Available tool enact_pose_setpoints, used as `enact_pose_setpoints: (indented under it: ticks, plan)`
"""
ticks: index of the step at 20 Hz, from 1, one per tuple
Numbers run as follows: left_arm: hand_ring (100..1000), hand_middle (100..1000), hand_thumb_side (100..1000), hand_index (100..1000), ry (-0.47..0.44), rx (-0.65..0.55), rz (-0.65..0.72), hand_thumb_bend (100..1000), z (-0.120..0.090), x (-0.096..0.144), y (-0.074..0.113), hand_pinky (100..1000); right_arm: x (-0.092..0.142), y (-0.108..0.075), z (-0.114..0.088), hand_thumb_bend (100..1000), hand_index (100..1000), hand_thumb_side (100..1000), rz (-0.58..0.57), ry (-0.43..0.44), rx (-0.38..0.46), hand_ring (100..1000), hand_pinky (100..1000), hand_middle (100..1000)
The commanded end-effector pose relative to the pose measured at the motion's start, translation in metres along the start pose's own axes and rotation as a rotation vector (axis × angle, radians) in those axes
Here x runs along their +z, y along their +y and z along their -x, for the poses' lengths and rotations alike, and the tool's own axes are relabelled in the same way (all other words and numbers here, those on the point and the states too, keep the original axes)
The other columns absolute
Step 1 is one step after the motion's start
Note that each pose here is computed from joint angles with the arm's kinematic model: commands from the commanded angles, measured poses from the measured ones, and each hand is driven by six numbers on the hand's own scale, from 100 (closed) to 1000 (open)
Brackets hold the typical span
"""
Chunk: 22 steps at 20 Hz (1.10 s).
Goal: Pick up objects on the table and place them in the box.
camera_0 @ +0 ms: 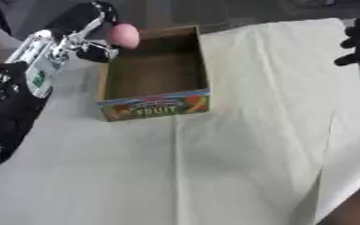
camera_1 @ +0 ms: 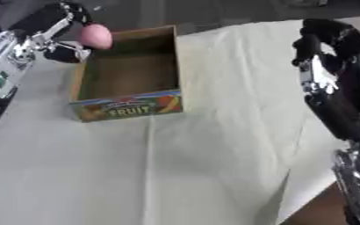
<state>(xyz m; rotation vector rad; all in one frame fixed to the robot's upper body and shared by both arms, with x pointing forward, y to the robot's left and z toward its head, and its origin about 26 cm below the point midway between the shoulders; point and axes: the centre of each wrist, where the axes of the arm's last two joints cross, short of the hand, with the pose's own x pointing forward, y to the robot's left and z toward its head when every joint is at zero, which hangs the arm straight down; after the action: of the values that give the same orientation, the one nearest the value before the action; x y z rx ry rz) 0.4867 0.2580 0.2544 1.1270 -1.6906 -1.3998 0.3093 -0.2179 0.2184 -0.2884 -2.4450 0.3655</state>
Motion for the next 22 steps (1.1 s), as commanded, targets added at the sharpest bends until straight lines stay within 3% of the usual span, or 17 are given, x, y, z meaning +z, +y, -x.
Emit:
enact_pose_setpoints:
  ticks: [1, 3, 10, 13, 16, 19, 21, 22]
  plan:
    - [791, 747, 143, 629, -0.014, -0.031, -0.017, 186, 0.005, -0.004, 0.011, 742, -0.006, -0.003, -0.008, 158, 777, 632, -0.005, -0.039, -0.001, 817, 573, 560]
    - [805, 765, 163, 688, -0.042, -0.046, -0.008, 205, 0.005, -0.005, 0.007, 752, -0.006, -0.003, -0.008, 157, 777, 631, -0.004, -0.039, -0.002, 816, 573, 560]
    - [830, 792, 238, 764, -0.149, -0.091, 0.066, 243, 0.005, -0.005, -0.003, 770, -0.006, -0.003, -0.008, 155, 778, 631, -0.005, -0.043, -0.004, 815, 573, 560]
    - [840, 806, 312, 892, -0.177, -0.113, 0.085, 305, 0.005, -0.004, -0.004, 782, -0.006, -0.003, -0.008, 155, 778, 631, -0.004, -0.042, -0.004, 815, 573, 560]
    - [842, 809, 354, 939, -0.185, -0.131, 0.079, 345, 0.005, -0.004, -0.002, 786, -0.006, -0.003, -0.008, 154, 778, 630, -0.001, -0.04, -0.005, 815, 574, 560]
    - [839, 809, 516, 981, -0.187, -0.125, 0.059, 471, 0.005, -0.002, 0.002, 786, -0.005, -0.003, -0.007, 152, 778, 629, 0.001, -0.035, -0.006, 815, 574, 561]
    - [838, 812, 604, 981, -0.179, -0.102, 0.042, 515, 0.007, 0.0, 0.006, 785, -0.004, -0.003, -0.007, 150, 778, 628, 0.004, -0.032, -0.005, 814, 574, 561]
    - [836, 809, 606, 977, -0.174, -0.086, 0.034, 513, 0.009, 0.002, 0.007, 783, -0.004, -0.003, -0.007, 149, 778, 628, 0.006, -0.03, -0.005, 814, 574, 561]
